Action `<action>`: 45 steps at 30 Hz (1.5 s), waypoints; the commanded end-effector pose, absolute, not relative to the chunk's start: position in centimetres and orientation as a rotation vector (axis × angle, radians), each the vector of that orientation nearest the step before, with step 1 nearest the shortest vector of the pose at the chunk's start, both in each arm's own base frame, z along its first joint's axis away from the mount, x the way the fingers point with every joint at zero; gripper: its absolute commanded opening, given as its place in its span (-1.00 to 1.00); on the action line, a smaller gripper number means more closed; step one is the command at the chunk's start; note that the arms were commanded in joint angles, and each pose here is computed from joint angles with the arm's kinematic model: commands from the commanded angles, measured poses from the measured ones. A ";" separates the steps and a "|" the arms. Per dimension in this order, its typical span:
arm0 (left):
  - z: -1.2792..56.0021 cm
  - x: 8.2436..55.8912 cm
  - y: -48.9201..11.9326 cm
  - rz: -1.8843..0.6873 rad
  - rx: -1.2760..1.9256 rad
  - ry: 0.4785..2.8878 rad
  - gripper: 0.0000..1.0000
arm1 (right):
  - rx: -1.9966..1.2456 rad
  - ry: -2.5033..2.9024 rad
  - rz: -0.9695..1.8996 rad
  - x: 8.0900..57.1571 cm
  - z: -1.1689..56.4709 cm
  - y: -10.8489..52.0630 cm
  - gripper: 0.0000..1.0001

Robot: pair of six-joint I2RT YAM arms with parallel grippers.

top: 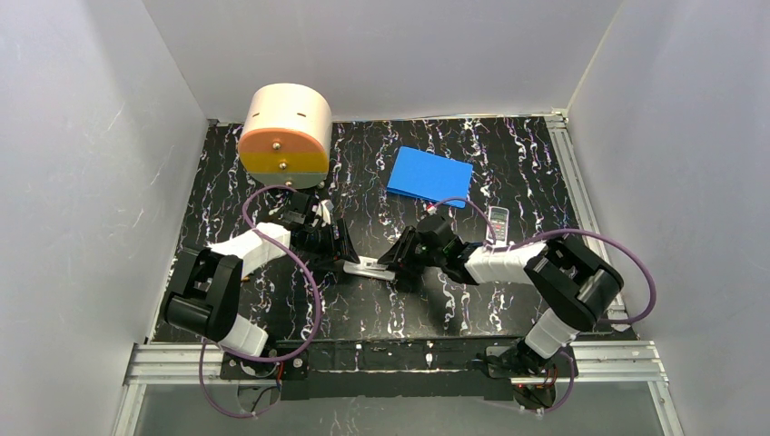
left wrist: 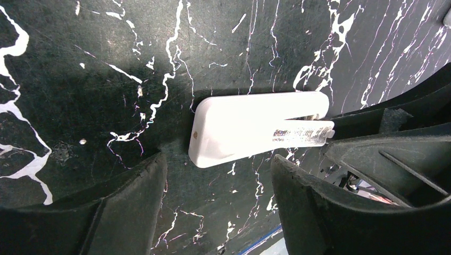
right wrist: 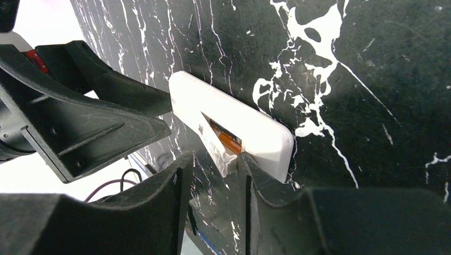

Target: Load the batteries into the remote control

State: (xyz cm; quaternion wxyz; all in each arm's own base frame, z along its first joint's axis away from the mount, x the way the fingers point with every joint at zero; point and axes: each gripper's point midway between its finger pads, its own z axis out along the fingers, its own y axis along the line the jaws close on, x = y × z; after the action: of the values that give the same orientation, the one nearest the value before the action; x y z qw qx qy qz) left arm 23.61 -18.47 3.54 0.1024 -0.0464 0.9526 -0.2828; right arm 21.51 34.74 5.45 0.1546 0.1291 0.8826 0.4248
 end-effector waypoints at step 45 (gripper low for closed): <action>3.8 23.7 -18.4 -0.836 -0.131 2.820 0.36 | 0.293 2.756 0.917 20.5 1.7 33.4 -0.45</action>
State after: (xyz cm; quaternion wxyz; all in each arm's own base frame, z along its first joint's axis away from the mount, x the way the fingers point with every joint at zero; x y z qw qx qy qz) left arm 23.66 -18.46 3.51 0.1028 -0.0466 0.9528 -0.2820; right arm 21.64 35.31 4.73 0.1358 0.0897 0.9121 0.3763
